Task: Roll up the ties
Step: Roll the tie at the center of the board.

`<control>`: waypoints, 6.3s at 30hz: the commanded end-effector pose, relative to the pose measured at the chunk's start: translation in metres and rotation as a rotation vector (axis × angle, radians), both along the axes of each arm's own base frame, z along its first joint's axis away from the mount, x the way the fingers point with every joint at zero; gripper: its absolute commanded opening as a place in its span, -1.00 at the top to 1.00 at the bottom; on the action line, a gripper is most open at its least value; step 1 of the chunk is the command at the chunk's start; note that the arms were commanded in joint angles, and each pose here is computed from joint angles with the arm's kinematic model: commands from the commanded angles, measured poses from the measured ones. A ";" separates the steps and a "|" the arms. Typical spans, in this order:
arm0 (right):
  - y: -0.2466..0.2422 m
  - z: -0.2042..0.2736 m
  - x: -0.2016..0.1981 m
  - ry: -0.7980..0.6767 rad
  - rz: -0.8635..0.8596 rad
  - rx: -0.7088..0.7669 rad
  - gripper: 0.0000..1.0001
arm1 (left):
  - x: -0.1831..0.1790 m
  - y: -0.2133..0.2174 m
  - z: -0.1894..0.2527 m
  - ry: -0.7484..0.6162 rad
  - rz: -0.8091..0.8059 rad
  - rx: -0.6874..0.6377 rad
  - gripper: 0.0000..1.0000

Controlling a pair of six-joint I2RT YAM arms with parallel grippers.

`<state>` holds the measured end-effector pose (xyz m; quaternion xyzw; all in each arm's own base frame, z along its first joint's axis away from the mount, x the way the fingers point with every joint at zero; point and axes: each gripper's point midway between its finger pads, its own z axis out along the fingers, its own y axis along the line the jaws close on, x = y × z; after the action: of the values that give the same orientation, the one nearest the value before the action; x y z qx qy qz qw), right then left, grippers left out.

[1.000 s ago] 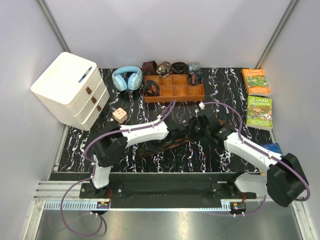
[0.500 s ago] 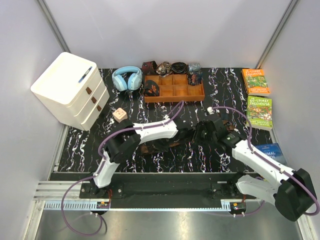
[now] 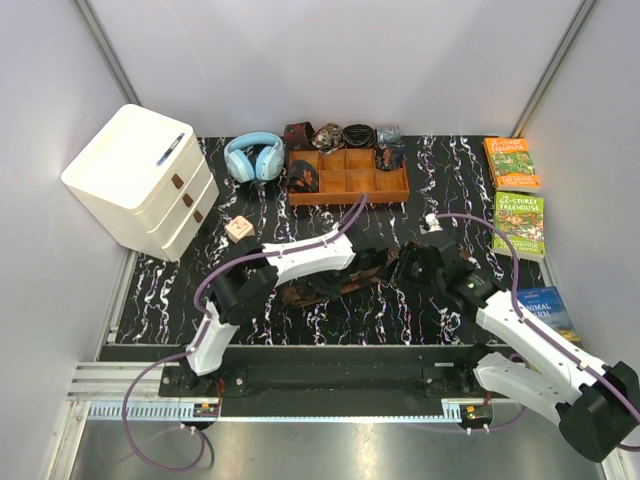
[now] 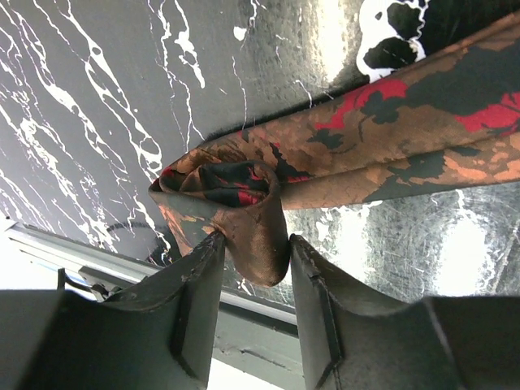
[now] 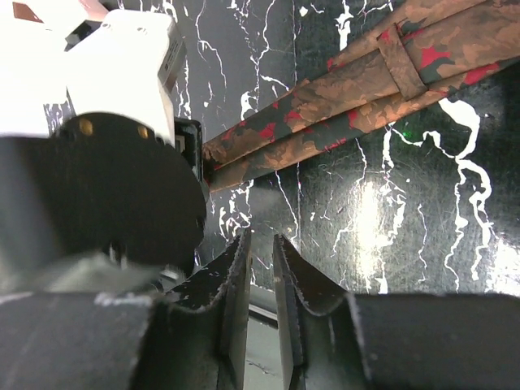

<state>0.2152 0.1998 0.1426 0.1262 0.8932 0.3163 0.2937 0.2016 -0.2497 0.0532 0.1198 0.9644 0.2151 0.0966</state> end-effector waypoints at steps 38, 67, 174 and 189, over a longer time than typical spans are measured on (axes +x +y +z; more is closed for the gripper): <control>0.048 0.031 0.003 -0.008 0.257 0.065 0.47 | 0.016 -0.006 0.112 -0.156 0.031 -0.526 0.12; 0.177 -0.012 0.050 0.116 0.521 -0.082 0.67 | 0.002 0.057 0.065 -0.325 0.204 -0.952 0.29; 0.180 -0.112 0.090 0.362 0.699 -0.462 0.74 | -0.068 0.018 -0.004 -0.365 0.316 -0.665 1.00; 0.145 -0.131 0.045 0.491 0.745 -0.525 0.76 | -0.038 0.011 -0.039 -0.479 0.334 -0.550 1.00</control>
<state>0.2786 0.3655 0.0118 -0.1985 0.9686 0.1494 -0.0085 0.1430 -0.2348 0.0147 -0.0996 0.9573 -0.0161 0.2709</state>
